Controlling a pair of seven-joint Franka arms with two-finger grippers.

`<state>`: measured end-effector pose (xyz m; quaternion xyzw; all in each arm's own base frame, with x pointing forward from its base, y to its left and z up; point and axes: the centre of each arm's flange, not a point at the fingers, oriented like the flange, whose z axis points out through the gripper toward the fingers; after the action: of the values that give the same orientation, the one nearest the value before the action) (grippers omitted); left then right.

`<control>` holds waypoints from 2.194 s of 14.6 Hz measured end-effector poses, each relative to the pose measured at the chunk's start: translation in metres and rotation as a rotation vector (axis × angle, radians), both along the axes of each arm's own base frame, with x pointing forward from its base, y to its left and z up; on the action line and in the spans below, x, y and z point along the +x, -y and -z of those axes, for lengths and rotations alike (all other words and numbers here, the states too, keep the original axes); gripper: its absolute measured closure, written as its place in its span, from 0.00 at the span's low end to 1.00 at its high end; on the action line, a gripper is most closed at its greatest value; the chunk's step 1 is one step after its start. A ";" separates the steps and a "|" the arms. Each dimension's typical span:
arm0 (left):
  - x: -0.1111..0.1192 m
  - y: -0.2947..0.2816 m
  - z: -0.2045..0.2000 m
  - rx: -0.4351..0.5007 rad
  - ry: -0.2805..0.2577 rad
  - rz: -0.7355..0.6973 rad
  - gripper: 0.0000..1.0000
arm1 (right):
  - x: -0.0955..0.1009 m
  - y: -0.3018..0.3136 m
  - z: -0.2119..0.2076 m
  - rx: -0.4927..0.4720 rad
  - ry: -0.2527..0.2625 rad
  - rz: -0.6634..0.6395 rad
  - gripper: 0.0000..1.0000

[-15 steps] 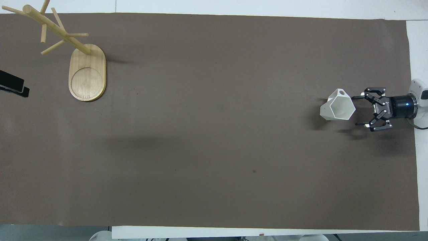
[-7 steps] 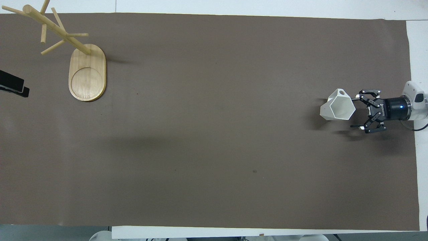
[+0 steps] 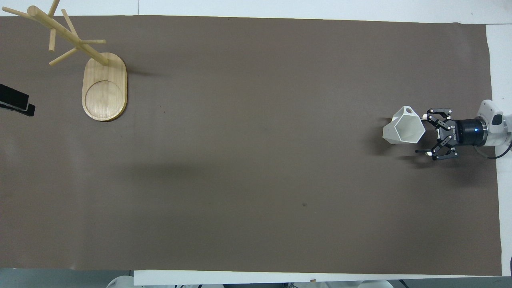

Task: Hang cup on rack
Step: 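Reach the right gripper to the white mug and close on it, then lift the mug with the right gripper while the left gripper reaches inward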

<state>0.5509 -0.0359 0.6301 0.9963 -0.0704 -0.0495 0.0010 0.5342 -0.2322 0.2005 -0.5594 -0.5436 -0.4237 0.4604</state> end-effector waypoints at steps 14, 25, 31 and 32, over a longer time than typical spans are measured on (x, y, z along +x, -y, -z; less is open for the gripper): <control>0.000 0.000 0.000 0.000 0.000 0.000 0.00 | 0.010 -0.031 0.007 0.025 0.000 0.004 0.00; 0.000 0.000 0.000 0.000 0.000 0.000 0.00 | 0.003 -0.056 0.024 0.042 -0.002 0.008 0.14; -0.003 -0.001 0.002 0.002 -0.026 -0.001 0.00 | 0.029 -0.110 0.010 0.060 0.007 -0.019 0.23; -0.003 -0.001 0.002 0.002 -0.027 -0.002 0.00 | 0.040 -0.130 0.000 0.044 0.004 -0.016 0.23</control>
<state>0.5478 -0.0353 0.6281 0.9956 -0.0691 -0.0630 0.0010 0.5743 -0.1022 0.2006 -0.5439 -0.5396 -0.4330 0.4749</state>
